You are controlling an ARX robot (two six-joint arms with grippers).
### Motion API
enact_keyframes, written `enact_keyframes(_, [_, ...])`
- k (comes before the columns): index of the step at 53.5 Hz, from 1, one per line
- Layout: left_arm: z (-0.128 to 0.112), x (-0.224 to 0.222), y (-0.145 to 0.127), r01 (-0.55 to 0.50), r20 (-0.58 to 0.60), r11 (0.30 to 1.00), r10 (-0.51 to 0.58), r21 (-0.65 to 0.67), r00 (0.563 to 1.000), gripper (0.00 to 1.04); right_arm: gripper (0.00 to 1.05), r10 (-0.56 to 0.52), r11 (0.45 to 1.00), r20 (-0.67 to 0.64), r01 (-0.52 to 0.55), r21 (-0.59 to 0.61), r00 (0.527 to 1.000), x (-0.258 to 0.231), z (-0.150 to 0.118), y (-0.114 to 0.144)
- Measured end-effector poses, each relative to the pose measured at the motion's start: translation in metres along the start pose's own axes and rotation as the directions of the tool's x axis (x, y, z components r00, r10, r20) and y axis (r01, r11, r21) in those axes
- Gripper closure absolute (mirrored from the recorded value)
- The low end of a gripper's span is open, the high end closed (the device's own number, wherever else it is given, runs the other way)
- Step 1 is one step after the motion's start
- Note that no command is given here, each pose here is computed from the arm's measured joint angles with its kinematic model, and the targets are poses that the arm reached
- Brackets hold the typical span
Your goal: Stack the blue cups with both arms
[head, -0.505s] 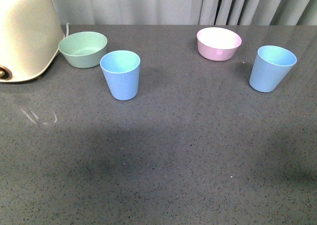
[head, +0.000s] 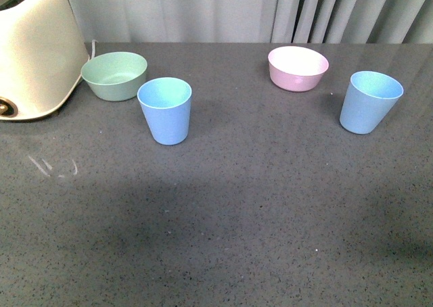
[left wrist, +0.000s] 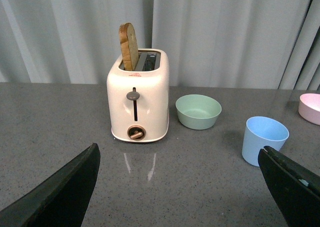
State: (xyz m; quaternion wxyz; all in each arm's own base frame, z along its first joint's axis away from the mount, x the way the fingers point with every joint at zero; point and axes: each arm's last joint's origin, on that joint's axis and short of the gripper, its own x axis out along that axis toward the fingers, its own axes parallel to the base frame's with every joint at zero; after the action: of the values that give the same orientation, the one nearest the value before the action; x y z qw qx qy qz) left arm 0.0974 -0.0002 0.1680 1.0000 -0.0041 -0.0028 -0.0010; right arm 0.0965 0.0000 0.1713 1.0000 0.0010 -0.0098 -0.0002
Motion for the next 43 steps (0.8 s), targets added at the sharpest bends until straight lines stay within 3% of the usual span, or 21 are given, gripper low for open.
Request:
enact_keyframes(32, [-0.001, 0.001, 0.000, 0.017, -0.036, 1.000, -0.018, -0.018, 0.999, 0.09, 0.09, 0.000, 1.000, 0.000, 0.000, 0.000, 1.000, 0.000, 0.000, 0.000])
enact_keyframes(33, [-0.001, 0.000, -0.001, 0.051, -0.106, 0.997, -0.056, -0.050, 0.993, 0.09, 0.09, 0.000, 1.000, 0.000, 0.000, 0.000, 1.000, 0.000, 0.000, 0.000])
enact_keyframes(34, [0.000, 0.000, -0.002, 0.086, -0.233, 0.990, -0.109, -0.108, 0.966, 0.09, 0.09, -0.001, 1.000, 0.000, 0.001, 0.000, 1.000, 0.000, 0.000, 0.000])
enact_keyframes(37, [0.002, 0.004, -0.006, 0.078, -0.459, 0.966, -0.187, -0.247, 0.869, 0.09, 0.09, 0.000, 1.000, 0.000, 0.000, 0.000, 1.000, 0.000, 0.000, 0.000])
enact_keyframes(40, [0.002, 0.010, -0.010, 0.054, -0.537, 0.952, -0.215, -0.300, 0.816, 0.09, 0.09, 0.000, 1.000, 0.000, 0.000, 0.000, 1.000, 0.000, 0.000, 0.000])
enact_keyframes(43, [0.005, 0.018, -0.013, 0.050, -0.555, 0.944, -0.233, -0.325, 0.799, 0.09, 0.09, 0.000, 1.000, 0.000, 0.000, 0.000, 1.000, 0.000, 0.000, 0.000])
